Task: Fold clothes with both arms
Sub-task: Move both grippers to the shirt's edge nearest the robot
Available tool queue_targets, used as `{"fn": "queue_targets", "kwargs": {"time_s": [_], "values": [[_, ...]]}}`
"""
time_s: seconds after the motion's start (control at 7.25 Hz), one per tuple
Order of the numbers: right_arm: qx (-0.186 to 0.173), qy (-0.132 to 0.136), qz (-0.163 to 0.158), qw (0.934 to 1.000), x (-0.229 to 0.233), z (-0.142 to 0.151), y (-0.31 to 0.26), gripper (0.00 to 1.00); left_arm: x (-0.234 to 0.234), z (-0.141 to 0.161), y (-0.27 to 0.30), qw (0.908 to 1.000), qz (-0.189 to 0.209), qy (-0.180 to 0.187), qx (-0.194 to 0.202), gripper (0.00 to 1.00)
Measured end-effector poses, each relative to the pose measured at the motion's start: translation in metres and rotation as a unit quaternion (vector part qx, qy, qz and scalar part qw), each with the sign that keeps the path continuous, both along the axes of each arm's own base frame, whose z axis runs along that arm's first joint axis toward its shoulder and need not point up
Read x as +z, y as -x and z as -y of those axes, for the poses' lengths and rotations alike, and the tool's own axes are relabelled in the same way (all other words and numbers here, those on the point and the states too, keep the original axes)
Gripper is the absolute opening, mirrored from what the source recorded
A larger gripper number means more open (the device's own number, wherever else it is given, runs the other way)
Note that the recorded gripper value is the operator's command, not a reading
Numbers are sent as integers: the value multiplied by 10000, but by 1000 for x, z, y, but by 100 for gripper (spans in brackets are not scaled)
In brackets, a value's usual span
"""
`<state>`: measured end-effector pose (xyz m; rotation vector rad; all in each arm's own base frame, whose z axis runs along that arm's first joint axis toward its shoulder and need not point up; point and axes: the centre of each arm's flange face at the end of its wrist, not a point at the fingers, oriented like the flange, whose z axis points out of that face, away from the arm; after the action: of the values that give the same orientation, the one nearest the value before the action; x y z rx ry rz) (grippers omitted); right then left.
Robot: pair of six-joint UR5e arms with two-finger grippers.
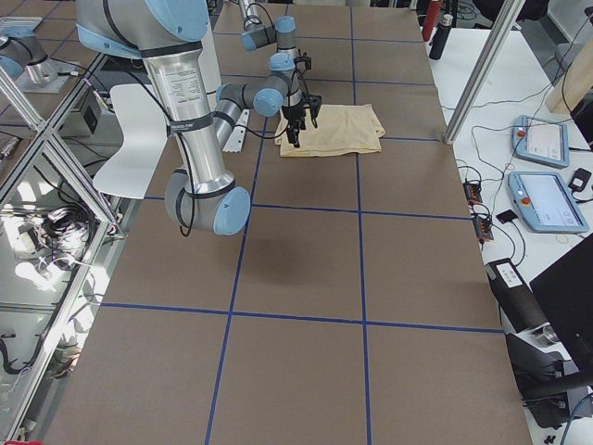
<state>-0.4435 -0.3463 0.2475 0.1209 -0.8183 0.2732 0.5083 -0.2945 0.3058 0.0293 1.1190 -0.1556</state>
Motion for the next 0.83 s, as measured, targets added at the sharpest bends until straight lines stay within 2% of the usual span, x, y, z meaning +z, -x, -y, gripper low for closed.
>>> {"fn": "queue_targets", "kwargs": {"time_s": [0.41,0.83], "values": [[-52,-69,144,9999,1,5,1,100,3,-26,-19,9999,44,132,75,74],[-45,-45,114,9999,6,6,2,100,4,-31,-26,9998,70,146,132,67]]}}
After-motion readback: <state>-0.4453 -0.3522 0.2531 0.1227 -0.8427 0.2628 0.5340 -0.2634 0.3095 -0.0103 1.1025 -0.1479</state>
